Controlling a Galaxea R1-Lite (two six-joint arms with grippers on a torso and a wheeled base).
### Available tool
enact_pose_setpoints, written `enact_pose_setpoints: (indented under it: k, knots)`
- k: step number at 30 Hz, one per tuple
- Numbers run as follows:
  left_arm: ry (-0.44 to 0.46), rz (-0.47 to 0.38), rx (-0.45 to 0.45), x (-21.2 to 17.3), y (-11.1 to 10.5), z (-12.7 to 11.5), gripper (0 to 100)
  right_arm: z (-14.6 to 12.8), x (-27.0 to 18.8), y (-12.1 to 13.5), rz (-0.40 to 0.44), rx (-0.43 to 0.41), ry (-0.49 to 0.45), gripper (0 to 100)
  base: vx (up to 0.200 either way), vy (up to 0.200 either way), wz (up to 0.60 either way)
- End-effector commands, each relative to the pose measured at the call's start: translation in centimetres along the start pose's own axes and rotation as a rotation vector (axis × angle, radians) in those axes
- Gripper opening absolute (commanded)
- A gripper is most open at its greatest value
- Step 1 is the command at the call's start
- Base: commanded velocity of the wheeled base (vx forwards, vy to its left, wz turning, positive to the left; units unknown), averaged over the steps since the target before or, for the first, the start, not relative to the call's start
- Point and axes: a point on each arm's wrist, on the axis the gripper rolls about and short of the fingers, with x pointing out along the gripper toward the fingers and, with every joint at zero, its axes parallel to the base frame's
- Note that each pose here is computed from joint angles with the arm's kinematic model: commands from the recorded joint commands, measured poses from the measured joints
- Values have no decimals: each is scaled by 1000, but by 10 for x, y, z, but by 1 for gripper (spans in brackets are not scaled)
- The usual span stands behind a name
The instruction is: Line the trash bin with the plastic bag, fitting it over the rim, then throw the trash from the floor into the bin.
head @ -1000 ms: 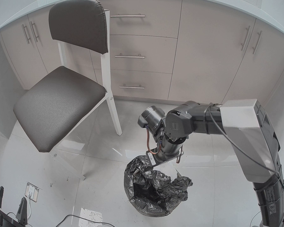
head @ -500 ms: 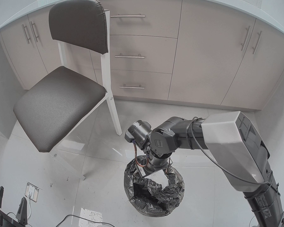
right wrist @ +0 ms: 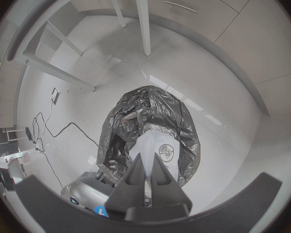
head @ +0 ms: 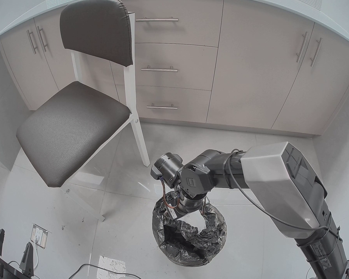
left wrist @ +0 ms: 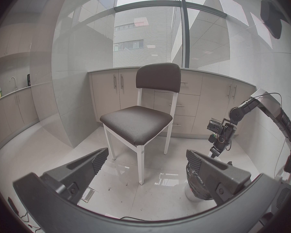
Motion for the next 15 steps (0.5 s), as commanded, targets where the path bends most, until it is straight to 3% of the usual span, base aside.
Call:
enact_pose_setpoints:
  k: [1,15]
  knots:
    - [5,0,0,0,0,-4,100,1,0,1,3,2,-8,0,0,0,0]
    - [5,1,0,0,0,-4,100,3,-3,4,-13,-3,-43,0,0,0,0]
